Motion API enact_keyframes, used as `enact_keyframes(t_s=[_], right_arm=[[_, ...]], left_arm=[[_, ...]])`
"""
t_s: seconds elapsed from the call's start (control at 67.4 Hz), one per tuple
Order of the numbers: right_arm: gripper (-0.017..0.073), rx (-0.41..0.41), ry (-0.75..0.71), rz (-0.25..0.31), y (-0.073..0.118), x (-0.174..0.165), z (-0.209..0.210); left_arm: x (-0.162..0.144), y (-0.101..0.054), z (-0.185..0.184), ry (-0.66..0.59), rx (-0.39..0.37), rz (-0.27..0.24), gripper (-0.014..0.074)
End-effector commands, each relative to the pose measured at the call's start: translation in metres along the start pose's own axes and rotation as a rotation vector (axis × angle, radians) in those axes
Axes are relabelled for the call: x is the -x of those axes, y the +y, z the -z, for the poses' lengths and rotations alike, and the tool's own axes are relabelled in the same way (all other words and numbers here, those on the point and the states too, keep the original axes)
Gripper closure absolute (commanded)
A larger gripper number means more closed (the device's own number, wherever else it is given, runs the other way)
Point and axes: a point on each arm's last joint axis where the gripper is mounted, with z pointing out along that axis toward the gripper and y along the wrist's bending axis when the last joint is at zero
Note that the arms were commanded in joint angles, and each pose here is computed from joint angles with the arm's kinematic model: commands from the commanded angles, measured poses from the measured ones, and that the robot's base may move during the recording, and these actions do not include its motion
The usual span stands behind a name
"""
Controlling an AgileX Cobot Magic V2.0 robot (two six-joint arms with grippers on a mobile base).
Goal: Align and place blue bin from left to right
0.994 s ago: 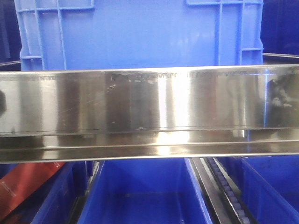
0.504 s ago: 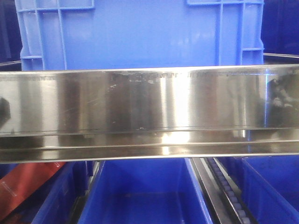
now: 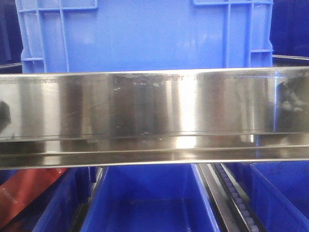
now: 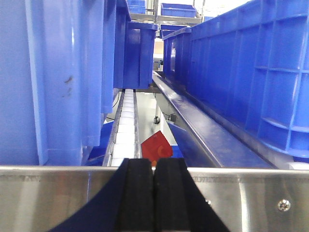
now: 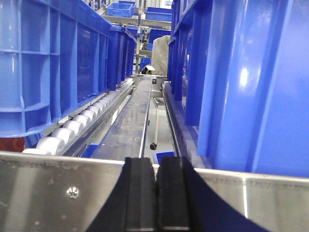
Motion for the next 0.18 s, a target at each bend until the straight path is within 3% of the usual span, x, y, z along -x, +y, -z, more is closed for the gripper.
enact_keyframes(t_s=[0.0, 0.163], right_arm=[[0.0638, -0.001, -0.025, 0.004, -0.0001, 0.0022, 0.0004], [0.0638, -0.001, -0.025, 0.004, -0.0001, 0.0022, 0.0004]], left_arm=[[0.0031, -0.0004, 0.0006, -0.029, -0.007, 0.001, 0.0704], [0.0031, -0.0004, 0.0006, -0.029, -0.007, 0.001, 0.0704]])
